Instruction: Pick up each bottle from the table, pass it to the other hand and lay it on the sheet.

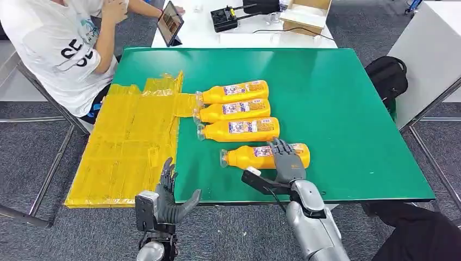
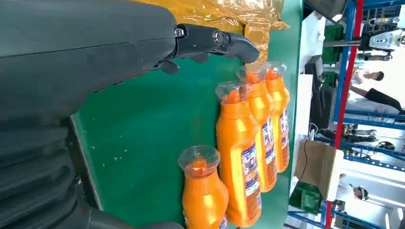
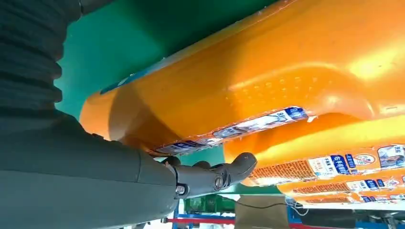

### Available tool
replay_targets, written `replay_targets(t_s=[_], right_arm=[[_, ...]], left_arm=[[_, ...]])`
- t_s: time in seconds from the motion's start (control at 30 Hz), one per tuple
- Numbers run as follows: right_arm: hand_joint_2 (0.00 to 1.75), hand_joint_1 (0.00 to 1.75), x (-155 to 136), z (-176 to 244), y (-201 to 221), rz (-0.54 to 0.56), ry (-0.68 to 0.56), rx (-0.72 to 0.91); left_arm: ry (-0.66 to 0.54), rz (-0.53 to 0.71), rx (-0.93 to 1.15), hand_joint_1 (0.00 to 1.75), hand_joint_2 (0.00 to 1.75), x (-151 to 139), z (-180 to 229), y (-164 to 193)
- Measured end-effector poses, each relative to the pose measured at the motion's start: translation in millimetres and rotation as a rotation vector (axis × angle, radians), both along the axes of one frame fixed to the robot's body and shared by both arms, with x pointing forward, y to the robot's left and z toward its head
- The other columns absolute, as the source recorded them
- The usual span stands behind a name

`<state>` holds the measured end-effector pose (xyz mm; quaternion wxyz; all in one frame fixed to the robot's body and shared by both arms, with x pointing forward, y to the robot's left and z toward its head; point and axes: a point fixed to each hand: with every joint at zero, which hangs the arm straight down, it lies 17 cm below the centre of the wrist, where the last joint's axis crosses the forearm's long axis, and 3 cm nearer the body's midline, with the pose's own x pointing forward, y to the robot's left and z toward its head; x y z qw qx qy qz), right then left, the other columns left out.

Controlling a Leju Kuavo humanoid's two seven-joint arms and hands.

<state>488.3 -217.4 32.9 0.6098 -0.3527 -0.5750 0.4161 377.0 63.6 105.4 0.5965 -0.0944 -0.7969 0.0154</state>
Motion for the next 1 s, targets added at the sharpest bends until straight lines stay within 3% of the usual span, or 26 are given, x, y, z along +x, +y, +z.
replay_targets(t_s=[1.0], right_arm=[[1.75, 0.0, 2.8, 7.0, -6.8, -0.004, -0.018, -0.012]], left_arm=[[0.001, 0.0, -0.002, 0.0, 1.75, 0.1, -0.4, 0.1]])
